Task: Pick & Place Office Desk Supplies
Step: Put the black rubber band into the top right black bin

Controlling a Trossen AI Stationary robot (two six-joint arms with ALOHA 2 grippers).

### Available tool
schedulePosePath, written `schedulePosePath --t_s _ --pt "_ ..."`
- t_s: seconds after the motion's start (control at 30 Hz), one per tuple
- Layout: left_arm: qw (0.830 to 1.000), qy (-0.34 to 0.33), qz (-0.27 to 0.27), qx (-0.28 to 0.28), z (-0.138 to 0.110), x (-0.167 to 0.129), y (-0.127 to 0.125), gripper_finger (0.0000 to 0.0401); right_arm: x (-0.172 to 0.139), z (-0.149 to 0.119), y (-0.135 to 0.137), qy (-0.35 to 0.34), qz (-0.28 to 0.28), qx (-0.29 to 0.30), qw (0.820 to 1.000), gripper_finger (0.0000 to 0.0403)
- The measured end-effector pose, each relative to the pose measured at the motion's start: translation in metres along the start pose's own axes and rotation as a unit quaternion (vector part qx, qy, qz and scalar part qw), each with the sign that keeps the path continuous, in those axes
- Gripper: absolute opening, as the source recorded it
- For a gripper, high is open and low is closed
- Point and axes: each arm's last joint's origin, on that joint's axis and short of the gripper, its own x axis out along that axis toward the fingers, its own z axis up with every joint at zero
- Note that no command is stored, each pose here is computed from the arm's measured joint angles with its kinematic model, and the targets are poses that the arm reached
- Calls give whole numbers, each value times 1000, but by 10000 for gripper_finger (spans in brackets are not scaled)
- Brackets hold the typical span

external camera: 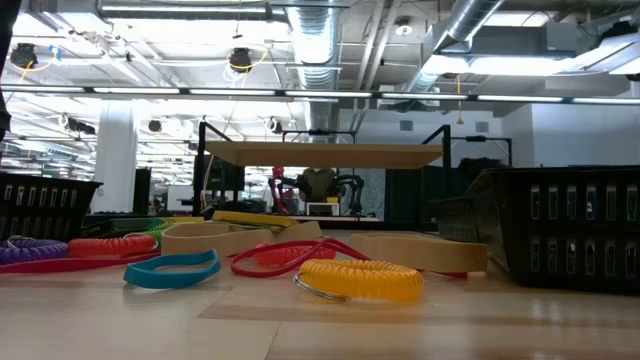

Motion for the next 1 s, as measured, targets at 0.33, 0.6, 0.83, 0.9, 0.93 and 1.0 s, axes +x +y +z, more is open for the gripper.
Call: schedulePosePath --t_s 0.33,0.6,0.83,0.9,0.93,1.0 --pt "986 10 -45 159 -3 2 -7 2 -1 -7 4 31 60 -128 989 0" --pt "913 33 11 406 -11 15 -34 2 1 -22 30 82 85 -485 867 0" --pt "892 29 33 450 3 -3 -41 1 -7 -14 38 71 65 -490 866 0" --pt "891 22 35 453 6 -6 -43 1 -9 -13 39 66 64 -490 867 0" --pt "891 22 35 453 7 -8 -44 1 -9 -12 40 64 64 -490 867 0" --pt "891 25 34 452 7 -8 -44 1 -9 -12 39 63 62 -490 867 0"
